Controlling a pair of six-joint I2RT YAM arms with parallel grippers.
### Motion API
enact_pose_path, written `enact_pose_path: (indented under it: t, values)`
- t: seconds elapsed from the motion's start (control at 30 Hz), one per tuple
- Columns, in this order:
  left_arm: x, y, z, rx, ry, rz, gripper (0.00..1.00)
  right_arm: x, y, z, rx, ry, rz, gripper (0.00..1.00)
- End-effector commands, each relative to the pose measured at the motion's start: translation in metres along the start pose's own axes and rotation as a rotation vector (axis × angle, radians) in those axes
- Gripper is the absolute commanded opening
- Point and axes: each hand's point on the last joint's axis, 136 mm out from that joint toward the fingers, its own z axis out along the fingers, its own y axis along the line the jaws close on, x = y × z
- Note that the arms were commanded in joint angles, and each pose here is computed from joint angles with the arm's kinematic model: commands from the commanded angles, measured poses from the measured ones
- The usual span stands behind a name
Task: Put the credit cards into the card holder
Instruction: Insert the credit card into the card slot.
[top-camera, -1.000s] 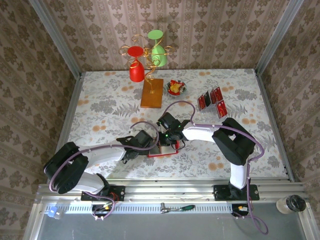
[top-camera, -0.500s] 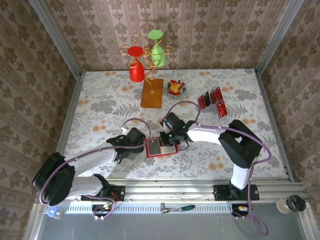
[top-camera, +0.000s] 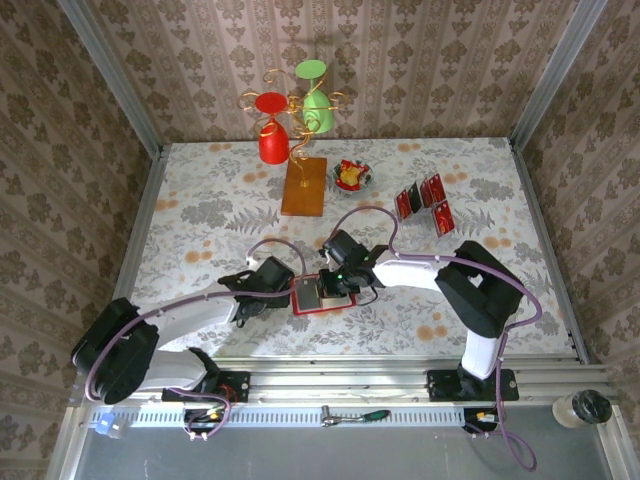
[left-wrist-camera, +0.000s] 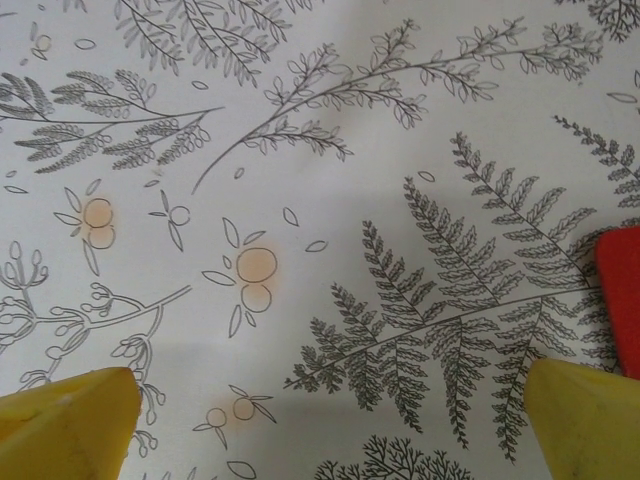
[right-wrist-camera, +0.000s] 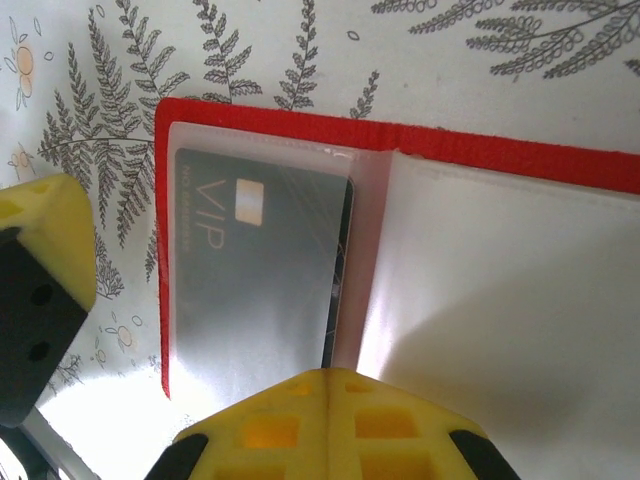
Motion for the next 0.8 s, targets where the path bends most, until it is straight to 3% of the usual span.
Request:
enact_pose_path:
  t: [0.0, 0.37, 0.63, 0.77]
  values:
    - [0.004, -0.004, 0.003, 0.007, 0.012, 0.023, 1.00, 0.007, -0.003, 0.003, 0.019, 0.014, 0.002, 0.04]
    - [0.001, -0.008, 0.005, 0.015, 0.001, 0.026, 1.00, 0.012, 0.006, 0.013, 0.006, 0.036, -0.005, 0.04]
    - [-0.005, -0.009, 0.001, 0.017, -0.013, 0.036, 1.00, -0.001, 0.016, -0.014, 0.001, -0.020, -0.030, 0.06]
    - [-0.011, -0.008, -0.003, 0.013, -0.027, 0.040, 1.00, -0.008, 0.017, -0.031, 0.010, -0.054, -0.042, 0.14]
